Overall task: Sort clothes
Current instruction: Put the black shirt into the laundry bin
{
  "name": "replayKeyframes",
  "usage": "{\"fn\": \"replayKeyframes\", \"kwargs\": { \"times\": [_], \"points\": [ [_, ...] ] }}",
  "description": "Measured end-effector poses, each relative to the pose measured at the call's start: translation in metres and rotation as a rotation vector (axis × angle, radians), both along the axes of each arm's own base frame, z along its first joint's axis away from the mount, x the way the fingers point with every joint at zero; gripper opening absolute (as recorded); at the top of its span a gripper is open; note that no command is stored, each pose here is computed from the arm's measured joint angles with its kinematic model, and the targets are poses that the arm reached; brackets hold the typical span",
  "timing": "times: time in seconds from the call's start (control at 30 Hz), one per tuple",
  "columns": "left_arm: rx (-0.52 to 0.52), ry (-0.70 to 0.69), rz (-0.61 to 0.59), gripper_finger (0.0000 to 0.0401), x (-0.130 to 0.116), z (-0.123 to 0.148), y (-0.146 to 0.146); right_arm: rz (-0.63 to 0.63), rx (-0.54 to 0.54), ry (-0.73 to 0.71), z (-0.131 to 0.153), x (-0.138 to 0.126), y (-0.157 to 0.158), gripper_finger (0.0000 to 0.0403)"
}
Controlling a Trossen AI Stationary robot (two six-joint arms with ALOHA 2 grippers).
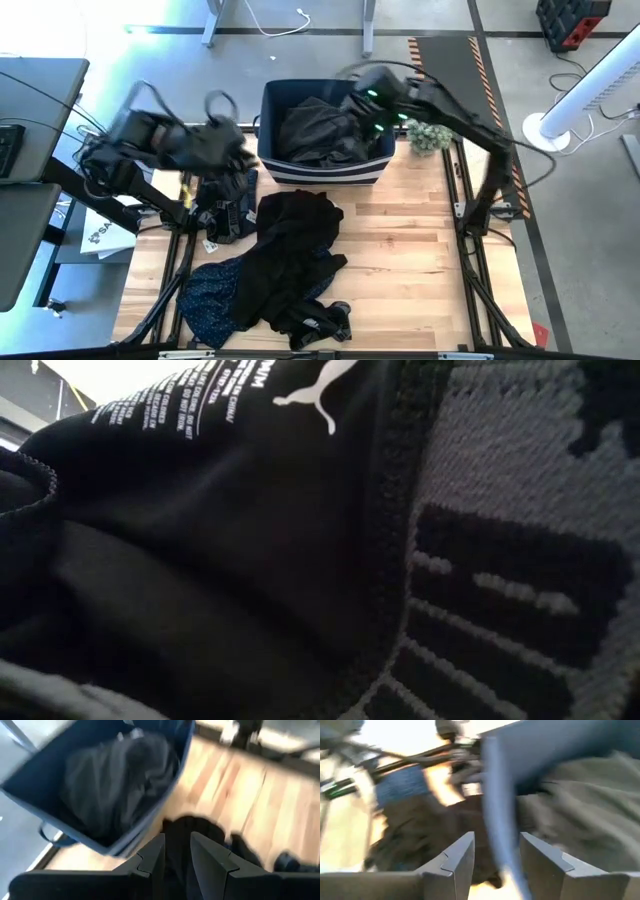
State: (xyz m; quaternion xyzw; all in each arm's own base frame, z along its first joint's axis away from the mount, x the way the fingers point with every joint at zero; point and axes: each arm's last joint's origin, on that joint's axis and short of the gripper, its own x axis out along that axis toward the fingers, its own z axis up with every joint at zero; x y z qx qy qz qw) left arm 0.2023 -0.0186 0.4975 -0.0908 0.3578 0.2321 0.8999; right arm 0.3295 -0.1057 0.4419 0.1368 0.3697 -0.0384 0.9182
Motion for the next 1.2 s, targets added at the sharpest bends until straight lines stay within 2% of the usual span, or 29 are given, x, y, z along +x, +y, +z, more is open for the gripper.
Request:
{"fn": "replayKeyframes", "kwargs": {
  "times": [0.1,0.2,0.33,0.47,0.57,0.63,0.8,0.93,1.07,1.13,1.2],
  "points": [
    [-0.03,0.114,0.022,0.0089,0.016,-0.032,-0.009,0.095,-0.011,-0.059,0.015,-0.027,0.03,0.0153],
    [-0.113,0.21,0.148,0.0089,0.031,-0.072,-0.015,0.085,0.002,-0.089,0.023,-0.055,0.05,0.0153],
    [-0.295,0.301,0.175,0.009,0.053,-0.131,-0.022,-0.007,-0.026,-0.106,0.027,-0.092,0.064,0.0153],
    [-0.513,0.313,0.178,0.0108,0.069,-0.189,-0.031,-0.082,-0.042,-0.092,0.02,-0.117,0.069,0.0153],
    [-0.646,0.345,0.273,0.0137,0.068,-0.23,-0.032,-0.111,-0.016,-0.09,0.013,-0.134,0.072,0.0153],
    [-0.7,0.353,0.347,0.0162,0.066,-0.252,-0.029,-0.123,0.0,-0.082,0.008,-0.143,0.074,0.0153],
    [-0.747,0.363,0.508,0.0226,0.057,-0.289,-0.022,-0.154,0.039,-0.05,-0.009,-0.158,0.076,0.0153],
    [-0.691,0.329,0.581,0.0249,0.057,-0.306,-0.019,-0.182,0.07,-0.035,-0.023,-0.161,0.077,0.0153],
    [-0.678,0.277,0.519,0.0239,0.071,-0.333,-0.019,-0.196,0.086,-0.052,-0.034,-0.156,0.076,0.0153],
    [-0.711,0.269,0.466,0.0216,0.081,-0.346,-0.021,-0.2,0.093,-0.057,-0.041,-0.152,0.075,0.0153],
    [-0.745,0.275,0.403,0.0177,0.09,-0.355,-0.023,-0.211,0.106,-0.054,-0.05,-0.147,0.074,0.0153]
  ]
}}
